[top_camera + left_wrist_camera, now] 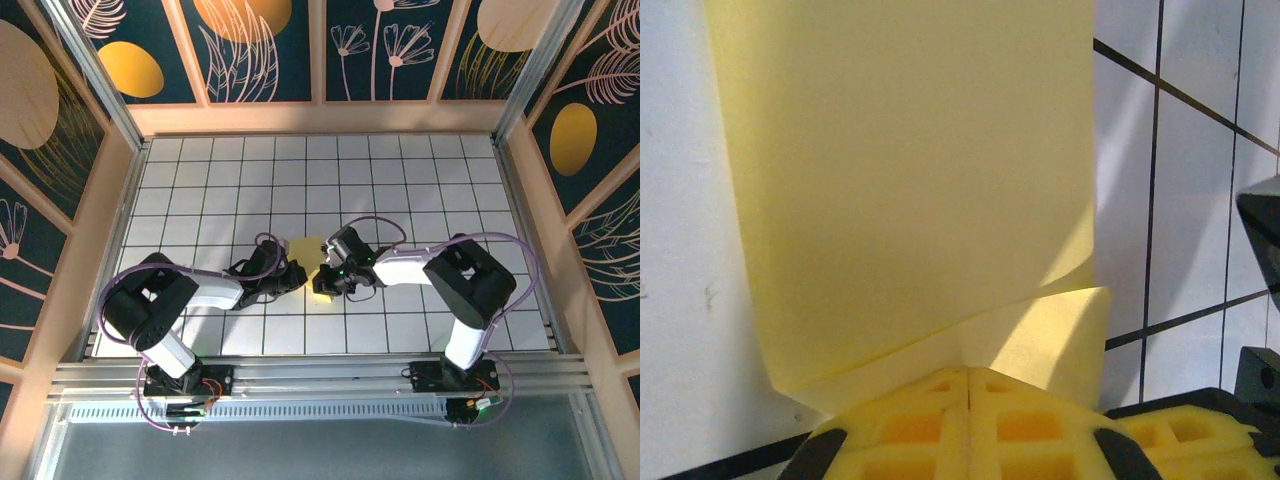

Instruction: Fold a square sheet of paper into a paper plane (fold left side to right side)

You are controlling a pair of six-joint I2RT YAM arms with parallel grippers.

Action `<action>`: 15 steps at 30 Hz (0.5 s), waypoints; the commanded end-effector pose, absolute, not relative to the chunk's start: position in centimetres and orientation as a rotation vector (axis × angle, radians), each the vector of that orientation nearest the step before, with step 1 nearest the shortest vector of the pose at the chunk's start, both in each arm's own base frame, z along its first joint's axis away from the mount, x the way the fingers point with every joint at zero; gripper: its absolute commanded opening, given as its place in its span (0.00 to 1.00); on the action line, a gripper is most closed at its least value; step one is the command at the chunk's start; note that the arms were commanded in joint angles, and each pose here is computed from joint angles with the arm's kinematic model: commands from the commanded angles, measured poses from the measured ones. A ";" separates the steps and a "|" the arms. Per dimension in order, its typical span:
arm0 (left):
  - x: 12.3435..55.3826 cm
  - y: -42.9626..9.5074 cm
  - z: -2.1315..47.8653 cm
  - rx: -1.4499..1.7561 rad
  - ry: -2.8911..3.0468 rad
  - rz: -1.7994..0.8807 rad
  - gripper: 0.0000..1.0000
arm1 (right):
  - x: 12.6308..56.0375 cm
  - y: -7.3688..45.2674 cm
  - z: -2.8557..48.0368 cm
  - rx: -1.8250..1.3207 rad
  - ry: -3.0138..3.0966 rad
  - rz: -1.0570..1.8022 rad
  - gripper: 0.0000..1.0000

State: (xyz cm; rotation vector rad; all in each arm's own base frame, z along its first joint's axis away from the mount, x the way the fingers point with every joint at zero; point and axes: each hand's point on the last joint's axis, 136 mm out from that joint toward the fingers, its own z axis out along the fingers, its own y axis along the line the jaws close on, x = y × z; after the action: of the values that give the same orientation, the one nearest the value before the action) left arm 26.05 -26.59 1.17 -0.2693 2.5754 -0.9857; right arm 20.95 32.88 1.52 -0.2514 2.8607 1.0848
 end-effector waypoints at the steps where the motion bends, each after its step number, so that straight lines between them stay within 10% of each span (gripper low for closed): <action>1: 24.2 -23.8 -3.3 -0.301 2.725 -0.746 0.00 | 18.1 29.2 -1.1 -0.160 3.029 0.948 0.00; 15: 24.3 -24.4 -3.5 -0.321 2.732 -0.787 0.00 | 15.8 25.9 -1.6 -0.130 3.084 0.905 0.00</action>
State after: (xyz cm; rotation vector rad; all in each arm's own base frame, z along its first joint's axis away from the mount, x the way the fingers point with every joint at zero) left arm 26.10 -26.77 1.10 -0.2684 2.5859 -0.9775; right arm 19.18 29.92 1.46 -0.1949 2.8702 1.0928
